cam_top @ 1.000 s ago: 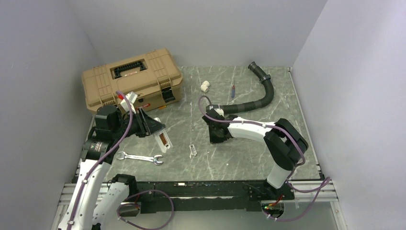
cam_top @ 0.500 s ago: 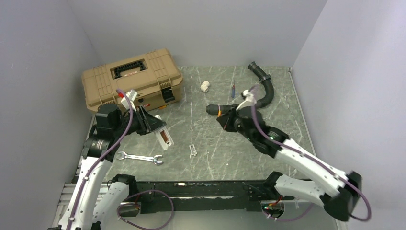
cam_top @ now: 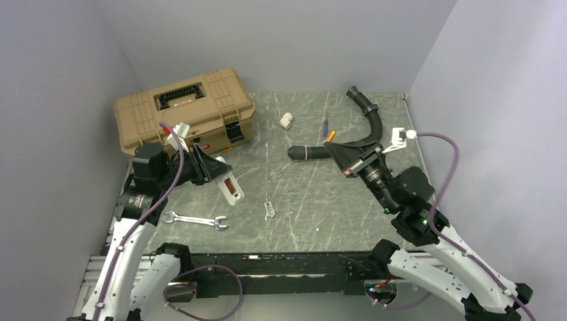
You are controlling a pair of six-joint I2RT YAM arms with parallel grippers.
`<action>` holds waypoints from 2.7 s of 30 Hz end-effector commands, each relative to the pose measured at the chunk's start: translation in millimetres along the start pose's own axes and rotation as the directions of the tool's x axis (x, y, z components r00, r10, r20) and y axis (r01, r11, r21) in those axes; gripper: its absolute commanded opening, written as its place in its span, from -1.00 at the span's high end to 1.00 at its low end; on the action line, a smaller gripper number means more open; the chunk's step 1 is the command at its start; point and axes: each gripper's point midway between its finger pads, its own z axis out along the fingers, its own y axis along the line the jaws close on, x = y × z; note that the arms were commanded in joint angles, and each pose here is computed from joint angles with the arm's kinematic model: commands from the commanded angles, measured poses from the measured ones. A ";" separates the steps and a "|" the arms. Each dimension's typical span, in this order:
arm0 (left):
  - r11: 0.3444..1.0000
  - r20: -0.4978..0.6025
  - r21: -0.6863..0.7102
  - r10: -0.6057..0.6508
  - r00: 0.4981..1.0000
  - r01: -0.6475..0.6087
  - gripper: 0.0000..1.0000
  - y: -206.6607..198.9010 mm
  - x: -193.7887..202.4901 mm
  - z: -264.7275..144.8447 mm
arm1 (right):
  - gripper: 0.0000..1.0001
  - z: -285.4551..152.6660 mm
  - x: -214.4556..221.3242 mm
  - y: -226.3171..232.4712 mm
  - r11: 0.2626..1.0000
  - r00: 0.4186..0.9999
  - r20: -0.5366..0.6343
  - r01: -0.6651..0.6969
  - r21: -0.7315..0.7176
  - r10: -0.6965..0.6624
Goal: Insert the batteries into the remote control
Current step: Pick up the battery from the center of the board, then load the battery into the remote control.
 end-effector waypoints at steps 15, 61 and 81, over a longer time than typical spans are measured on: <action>0.964 0.119 0.245 0.077 0.990 -0.104 1.00 -63.8 -36.6 -9.4 | 1.00 -36.0 -19.7 108.8 0.807 0.961 -0.086 -0.269 -0.526 0.264; 0.544 0.432 0.653 0.305 0.849 -0.528 1.00 -134.2 -4.0 -64.5 | 1.00 17.6 32.0 -113.0 0.600 0.649 -0.599 0.732 0.323 -0.469; 0.776 0.261 0.627 -0.120 0.958 -0.074 1.00 -73.8 4.0 16.6 | 1.00 14.2 48.5 -73.9 0.653 0.487 -0.698 0.757 0.037 -0.525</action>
